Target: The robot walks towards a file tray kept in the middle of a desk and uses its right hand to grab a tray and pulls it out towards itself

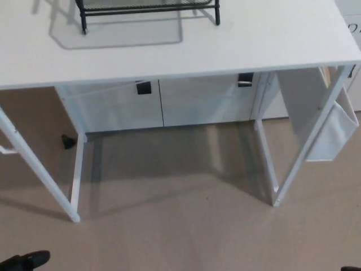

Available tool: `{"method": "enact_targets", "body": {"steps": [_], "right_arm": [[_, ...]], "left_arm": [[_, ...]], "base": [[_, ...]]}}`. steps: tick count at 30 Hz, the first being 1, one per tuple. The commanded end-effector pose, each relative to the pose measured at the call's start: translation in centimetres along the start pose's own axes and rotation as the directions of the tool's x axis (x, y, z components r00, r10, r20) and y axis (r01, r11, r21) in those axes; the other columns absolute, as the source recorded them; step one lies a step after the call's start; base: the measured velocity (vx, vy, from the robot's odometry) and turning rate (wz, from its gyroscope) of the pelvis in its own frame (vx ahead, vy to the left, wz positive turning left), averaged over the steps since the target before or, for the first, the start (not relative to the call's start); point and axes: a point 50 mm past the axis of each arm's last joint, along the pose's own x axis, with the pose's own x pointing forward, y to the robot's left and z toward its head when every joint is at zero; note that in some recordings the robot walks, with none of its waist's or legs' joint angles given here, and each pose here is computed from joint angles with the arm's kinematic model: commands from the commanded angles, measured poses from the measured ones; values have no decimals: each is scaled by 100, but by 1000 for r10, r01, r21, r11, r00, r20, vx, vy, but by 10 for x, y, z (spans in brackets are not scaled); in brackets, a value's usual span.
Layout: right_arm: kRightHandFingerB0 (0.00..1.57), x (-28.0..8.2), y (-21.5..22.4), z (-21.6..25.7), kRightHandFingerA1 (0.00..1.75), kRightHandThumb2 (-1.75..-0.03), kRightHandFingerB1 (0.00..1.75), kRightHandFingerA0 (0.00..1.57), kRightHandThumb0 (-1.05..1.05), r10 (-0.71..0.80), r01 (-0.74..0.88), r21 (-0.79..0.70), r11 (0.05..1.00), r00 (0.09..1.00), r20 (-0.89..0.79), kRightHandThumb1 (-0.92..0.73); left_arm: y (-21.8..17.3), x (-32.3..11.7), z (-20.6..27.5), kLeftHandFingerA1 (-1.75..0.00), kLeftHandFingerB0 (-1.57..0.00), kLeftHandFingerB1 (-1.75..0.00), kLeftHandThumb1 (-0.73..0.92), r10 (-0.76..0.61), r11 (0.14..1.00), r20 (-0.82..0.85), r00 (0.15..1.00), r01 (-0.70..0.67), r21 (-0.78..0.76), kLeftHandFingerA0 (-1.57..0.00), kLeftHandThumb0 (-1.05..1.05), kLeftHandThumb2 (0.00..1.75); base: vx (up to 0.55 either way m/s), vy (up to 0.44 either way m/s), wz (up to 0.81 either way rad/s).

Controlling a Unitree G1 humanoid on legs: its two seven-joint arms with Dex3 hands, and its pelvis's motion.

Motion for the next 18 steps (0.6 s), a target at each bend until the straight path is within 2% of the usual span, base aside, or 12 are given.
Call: {"method": "enact_targets", "body": {"steps": [1,4,10,18], "right_arm": [[50,-2,0,0,55,-56,50,58,-25,7,-6,-18,1000,1000,28,-56],[51,-2,1,-1,55,-56,50,59,-25,2,-2,-7,1000,1000,18,-57],[50,-1,1,-1,55,-56,50,58,-26,7,-6,-19,1000,1000,16,-55],[49,-1,1,-4,53,-57,49,58,-26,9,-9,-27,1000,1000,3,-56]], "left_arm": [[6,-2,4,-43,-53,-40,44,14,999,27,1000,-15,31,-54,-35,53],[7,-2,3,-42,-52,-40,45,17,999,22,1000,-18,29,-54,-35,53],[6,-2,5,-43,-54,-41,44,20,999,26,999,-21,36,-56,-36,53],[6,-3,3,-43,-54,-41,45,17,999,22,1000,-18,49,-56,-37,53]], "base": [[322,158,25],[237,162,-25],[175,75,5],[196,-93,7]]}}
